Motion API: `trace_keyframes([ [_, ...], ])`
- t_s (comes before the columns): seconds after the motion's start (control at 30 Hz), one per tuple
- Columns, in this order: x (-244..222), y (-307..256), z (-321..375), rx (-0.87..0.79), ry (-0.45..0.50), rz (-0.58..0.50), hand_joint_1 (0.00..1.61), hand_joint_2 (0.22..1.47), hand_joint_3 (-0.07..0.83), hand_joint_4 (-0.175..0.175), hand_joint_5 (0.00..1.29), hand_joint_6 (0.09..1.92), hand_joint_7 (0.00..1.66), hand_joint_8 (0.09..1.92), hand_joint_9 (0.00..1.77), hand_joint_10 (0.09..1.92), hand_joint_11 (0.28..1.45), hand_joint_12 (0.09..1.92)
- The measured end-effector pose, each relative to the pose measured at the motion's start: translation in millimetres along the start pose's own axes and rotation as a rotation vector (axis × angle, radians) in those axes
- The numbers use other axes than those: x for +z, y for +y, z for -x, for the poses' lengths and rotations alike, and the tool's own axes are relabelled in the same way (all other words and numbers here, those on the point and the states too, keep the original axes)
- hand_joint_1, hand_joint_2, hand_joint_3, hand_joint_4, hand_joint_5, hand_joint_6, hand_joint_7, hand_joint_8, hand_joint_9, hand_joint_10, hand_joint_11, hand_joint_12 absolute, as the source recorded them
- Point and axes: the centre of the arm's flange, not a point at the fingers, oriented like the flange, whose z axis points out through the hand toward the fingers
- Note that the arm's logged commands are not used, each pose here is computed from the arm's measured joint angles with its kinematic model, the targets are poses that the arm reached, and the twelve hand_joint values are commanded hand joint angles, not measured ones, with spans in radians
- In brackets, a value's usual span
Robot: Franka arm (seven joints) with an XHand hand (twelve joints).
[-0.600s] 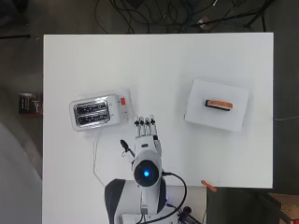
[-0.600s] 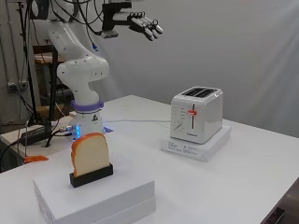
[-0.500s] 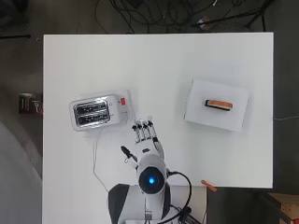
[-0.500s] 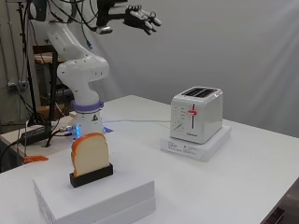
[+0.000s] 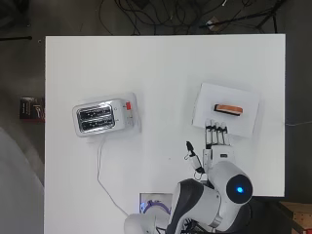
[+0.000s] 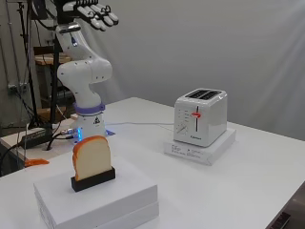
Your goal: Teleoperate dual arm-hand system to toast a bread
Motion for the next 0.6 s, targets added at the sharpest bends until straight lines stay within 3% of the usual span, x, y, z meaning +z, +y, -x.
trace_keyframes([
  [0.23, 49.9, 89.9, 73.5, 0.159, -0.106, -0.064, 0.01, 1.19, 0.000, -0.004, 0.33, 0.09, 0.45, 0.09, 0.58, 0.09, 0.52, 0.09],
  [0.4, 95.7, 140.5, 104.4, 0.245, -0.204, -0.201, 0.11, 1.13, -0.017, -0.001, 0.31, 0.09, 0.41, 0.09, 0.54, 0.09, 0.49, 0.09],
  [0.5, 73.8, 144.6, 132.8, 0.333, -0.250, -0.194, 0.16, 1.09, -0.020, 0.036, 0.27, 0.09, 0.39, 0.09, 0.52, 0.09, 0.47, 0.09],
  [0.6, 27.7, 140.8, 128.5, 0.305, -0.220, -0.133, 0.24, 1.04, -0.019, 0.067, 0.26, 0.09, 0.38, 0.09, 0.52, 0.09, 0.46, 0.09],
])
